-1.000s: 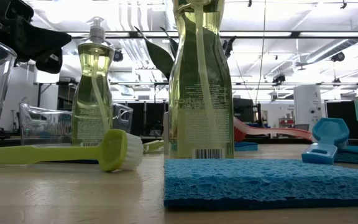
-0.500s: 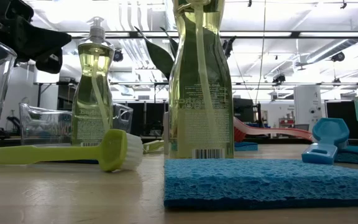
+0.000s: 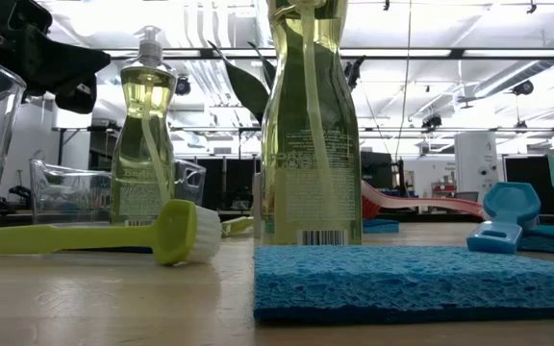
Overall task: Pick & Place Kitchen Sink Supplies
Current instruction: Put the yellow dish soap into the green bin
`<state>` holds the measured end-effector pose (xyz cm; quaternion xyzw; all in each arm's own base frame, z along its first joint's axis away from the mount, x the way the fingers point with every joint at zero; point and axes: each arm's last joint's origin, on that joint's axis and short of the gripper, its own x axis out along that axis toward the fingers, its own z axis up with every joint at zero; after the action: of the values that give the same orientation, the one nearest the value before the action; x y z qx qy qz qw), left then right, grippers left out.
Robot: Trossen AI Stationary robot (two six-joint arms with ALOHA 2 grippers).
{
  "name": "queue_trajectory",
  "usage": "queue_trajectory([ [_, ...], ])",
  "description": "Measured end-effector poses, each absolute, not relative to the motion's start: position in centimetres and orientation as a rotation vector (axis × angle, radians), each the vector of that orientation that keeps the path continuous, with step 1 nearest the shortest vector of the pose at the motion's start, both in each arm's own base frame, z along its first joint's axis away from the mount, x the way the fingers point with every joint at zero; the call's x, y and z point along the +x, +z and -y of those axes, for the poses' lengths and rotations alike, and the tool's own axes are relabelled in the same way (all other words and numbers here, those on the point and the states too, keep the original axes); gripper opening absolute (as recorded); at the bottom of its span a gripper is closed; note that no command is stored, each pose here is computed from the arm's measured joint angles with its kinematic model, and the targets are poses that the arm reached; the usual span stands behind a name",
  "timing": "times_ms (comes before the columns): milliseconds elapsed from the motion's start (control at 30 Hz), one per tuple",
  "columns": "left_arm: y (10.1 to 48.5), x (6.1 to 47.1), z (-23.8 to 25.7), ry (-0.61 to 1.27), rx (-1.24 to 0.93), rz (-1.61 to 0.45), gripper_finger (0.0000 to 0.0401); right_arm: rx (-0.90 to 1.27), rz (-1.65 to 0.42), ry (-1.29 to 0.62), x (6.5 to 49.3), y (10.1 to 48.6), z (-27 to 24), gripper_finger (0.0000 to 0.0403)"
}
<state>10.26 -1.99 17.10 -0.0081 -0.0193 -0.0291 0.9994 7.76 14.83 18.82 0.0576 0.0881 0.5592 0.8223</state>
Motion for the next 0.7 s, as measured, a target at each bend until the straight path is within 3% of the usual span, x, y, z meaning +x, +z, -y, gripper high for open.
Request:
queue_trajectory([
  [400, 17.1, 10.3, 2.0, -0.058, -0.016, 0.037, 0.0000, 0.152, -0.137, 1.201, 7.4, 19.8, -14.3, 0.0354],
  [700, 17.1, 10.3, 2.0, -0.058, -0.016, 0.037, 0.0000, 0.184, -0.097, 1.327, 6.7, 20.7, -13.7, 0.0354],
])
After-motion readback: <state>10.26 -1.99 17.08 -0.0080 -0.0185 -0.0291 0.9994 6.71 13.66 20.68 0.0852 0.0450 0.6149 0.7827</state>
